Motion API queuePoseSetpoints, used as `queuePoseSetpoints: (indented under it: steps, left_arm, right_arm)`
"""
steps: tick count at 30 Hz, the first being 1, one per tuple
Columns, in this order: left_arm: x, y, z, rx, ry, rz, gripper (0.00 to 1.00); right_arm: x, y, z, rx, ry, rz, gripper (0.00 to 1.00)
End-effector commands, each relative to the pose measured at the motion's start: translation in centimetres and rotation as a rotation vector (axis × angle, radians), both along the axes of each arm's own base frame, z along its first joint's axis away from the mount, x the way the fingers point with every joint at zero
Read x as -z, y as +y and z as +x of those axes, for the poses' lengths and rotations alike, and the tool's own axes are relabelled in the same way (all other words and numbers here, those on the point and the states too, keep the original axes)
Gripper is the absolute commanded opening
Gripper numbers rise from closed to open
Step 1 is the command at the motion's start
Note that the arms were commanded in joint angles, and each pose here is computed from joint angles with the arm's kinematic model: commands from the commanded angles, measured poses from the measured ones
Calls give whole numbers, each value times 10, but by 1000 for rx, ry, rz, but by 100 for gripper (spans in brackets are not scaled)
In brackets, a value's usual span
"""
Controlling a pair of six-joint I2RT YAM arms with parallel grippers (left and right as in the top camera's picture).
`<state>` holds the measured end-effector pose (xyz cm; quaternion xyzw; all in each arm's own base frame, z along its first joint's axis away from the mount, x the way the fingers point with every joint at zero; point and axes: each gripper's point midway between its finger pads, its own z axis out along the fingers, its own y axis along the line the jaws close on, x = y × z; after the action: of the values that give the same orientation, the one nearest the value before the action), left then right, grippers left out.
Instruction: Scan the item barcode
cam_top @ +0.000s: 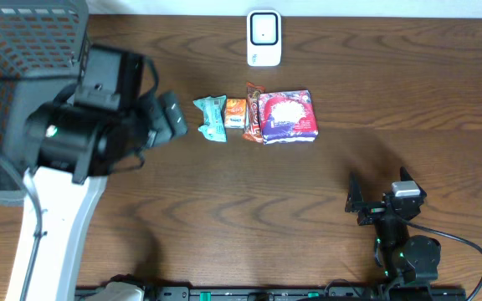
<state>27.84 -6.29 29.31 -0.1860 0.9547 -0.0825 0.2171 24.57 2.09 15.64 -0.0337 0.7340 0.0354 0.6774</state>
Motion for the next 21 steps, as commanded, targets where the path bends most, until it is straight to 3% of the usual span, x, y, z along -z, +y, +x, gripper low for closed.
queuePoseSetpoints:
  steps: [1, 9, 21]
  left_arm:
    - [-4, 14, -21, -47, 20, 17, 98]
    - [1, 25, -60, -50, 121, 53, 98]
    - [6, 25, -60, -60, 144, 54, 98]
  right_arm:
    - [1, -3, 0, 16, 0, -12, 99]
    - [1, -3, 0, 15, 0, -12, 99]
    - [1, -3, 0, 15, 0, -12, 99]
